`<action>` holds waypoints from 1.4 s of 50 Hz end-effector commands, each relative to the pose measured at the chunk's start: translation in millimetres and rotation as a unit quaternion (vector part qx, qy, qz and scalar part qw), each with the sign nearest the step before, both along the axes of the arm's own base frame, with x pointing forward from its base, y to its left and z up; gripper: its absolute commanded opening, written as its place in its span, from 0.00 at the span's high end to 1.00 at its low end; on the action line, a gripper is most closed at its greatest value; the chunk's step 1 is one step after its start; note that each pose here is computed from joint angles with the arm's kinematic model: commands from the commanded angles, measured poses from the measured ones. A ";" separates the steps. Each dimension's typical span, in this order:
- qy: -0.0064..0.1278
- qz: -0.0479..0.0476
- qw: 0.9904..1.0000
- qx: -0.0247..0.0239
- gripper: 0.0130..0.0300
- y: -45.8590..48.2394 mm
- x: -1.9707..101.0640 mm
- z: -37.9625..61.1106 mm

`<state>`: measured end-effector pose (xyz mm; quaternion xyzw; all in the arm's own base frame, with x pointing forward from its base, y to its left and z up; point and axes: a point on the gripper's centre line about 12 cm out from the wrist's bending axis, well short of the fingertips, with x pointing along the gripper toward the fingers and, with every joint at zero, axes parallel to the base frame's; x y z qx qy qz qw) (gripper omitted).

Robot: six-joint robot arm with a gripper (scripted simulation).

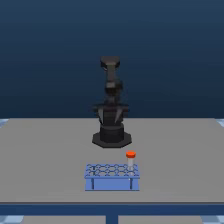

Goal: Pick up the centrifuge tube on the rack

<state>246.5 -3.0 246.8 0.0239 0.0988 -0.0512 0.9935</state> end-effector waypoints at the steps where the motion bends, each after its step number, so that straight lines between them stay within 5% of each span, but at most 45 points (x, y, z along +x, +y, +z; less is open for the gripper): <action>1: 0.012 0.012 1.000 -0.011 0.00 8.7 4.5 -2.8; 10: 0.032 0.018 0.999 -0.011 0.00 17.5 12.4 -8.0; 20: 0.065 0.027 0.997 -0.010 0.00 31.9 25.5 -16.6; 23: 0.083 0.033 0.996 -0.010 0.00 40.0 32.8 -21.5; 25: 0.083 0.033 0.996 -0.010 0.00 40.0 32.8 -21.5; 28: 0.100 0.038 0.994 -0.010 0.00 47.4 39.7 -26.1; 30: 0.100 0.038 0.994 -0.010 0.00 47.4 39.7 -26.1; 38: 0.126 0.045 0.991 -0.010 0.00 58.7 50.8 -32.8; 40: 0.126 0.045 0.991 -0.010 0.00 58.7 50.8 -32.8; 43: 0.136 0.048 0.990 -0.010 0.00 63.1 55.2 -35.4; 45: 0.136 0.048 0.990 -0.010 0.00 63.1 55.2 -35.4; 53: 0.151 0.052 0.987 -0.010 0.00 70.0 61.8 -39.6; 70: 0.163 0.056 0.985 -0.010 0.00 75.8 67.2 -43.8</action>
